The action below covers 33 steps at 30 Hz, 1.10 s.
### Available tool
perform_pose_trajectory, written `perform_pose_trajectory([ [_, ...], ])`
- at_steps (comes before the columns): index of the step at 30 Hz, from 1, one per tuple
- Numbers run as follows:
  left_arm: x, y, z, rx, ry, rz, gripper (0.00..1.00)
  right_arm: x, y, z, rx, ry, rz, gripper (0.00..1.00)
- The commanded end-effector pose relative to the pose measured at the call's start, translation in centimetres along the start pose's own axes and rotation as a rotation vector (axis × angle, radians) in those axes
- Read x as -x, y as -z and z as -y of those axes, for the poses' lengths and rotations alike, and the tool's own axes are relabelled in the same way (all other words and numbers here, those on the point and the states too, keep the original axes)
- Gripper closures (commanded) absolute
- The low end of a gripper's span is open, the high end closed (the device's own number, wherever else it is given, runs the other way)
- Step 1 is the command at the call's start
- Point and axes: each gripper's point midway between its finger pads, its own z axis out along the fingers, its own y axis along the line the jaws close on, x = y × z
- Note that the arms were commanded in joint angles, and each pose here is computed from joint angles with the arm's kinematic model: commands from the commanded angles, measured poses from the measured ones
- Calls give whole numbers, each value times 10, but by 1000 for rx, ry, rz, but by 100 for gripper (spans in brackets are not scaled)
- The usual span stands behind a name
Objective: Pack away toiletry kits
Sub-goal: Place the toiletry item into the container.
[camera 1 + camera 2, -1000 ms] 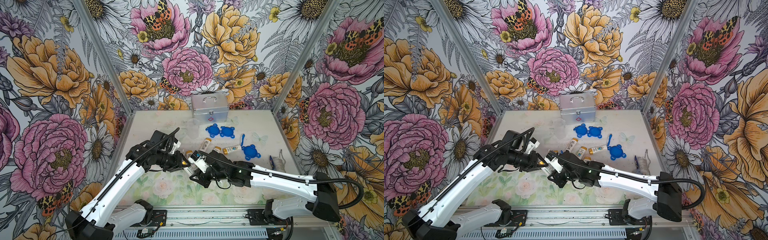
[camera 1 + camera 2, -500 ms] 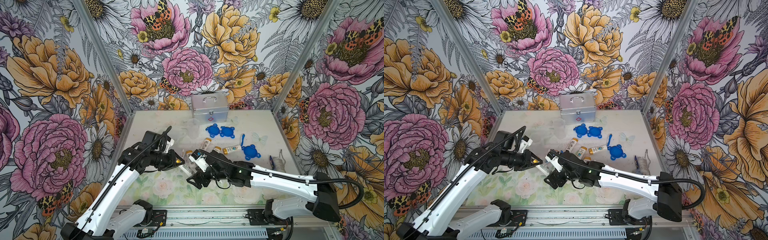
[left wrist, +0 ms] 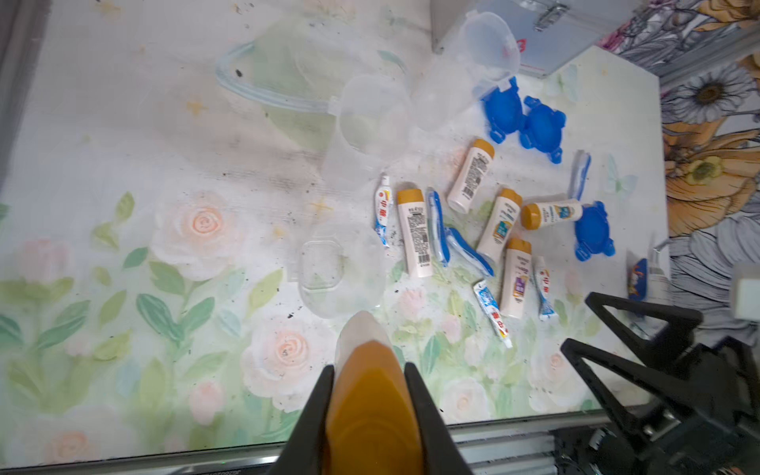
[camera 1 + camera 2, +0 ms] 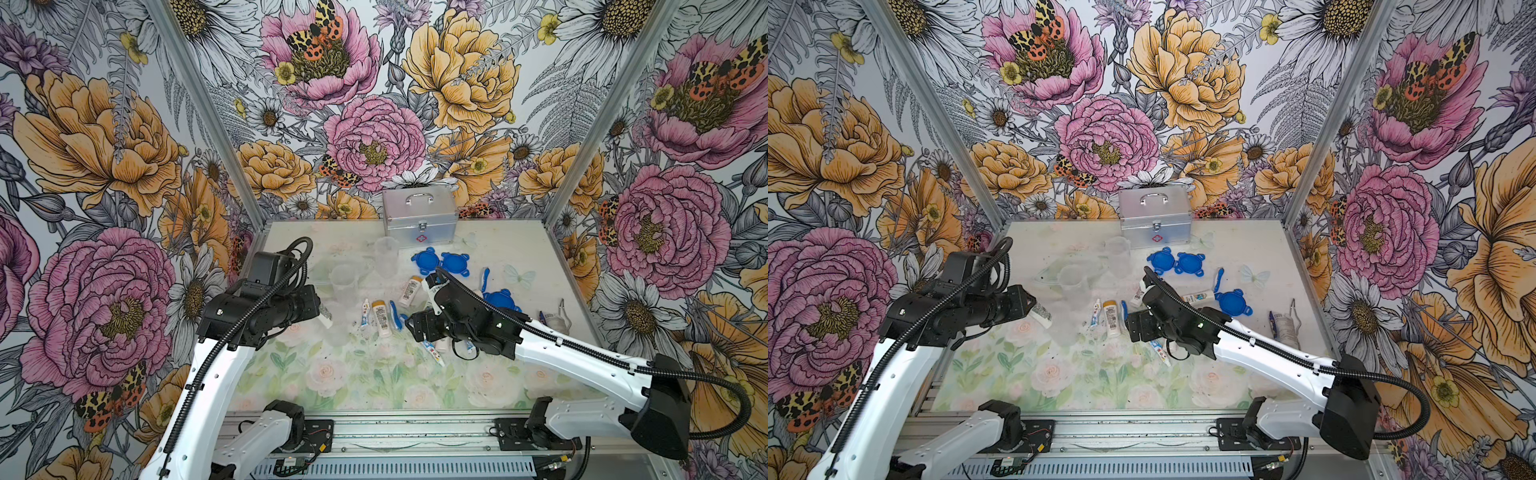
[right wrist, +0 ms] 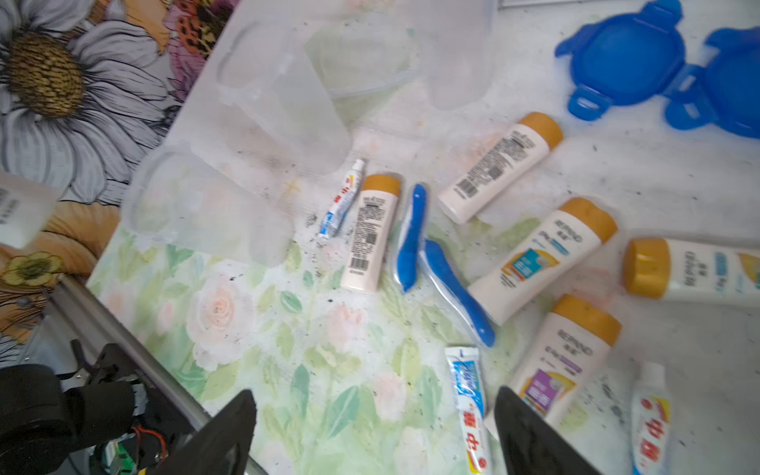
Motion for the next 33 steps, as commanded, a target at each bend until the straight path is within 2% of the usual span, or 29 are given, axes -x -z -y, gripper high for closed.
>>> perform_pose_trajectory([
  [1,18,-4,-18,109,-42,78,100,-6,-1,25,-120,-78,-46,11],
  [8,28,-23,-13,118,-65,75,100,-12,-13,38,-174,-144,-79,11],
  [18,29,-59,5,102,-116,78,100,-8,-43,34,-209,-133,-126,11],
  [23,21,-73,8,141,-162,55,100,-9,-51,37,-232,-126,-137,11],
  [28,13,-84,-9,228,-177,42,100,-7,-60,36,-242,-121,-145,12],
  [33,-1,-98,-9,225,-183,14,100,-8,-69,34,-235,-120,-156,14],
])
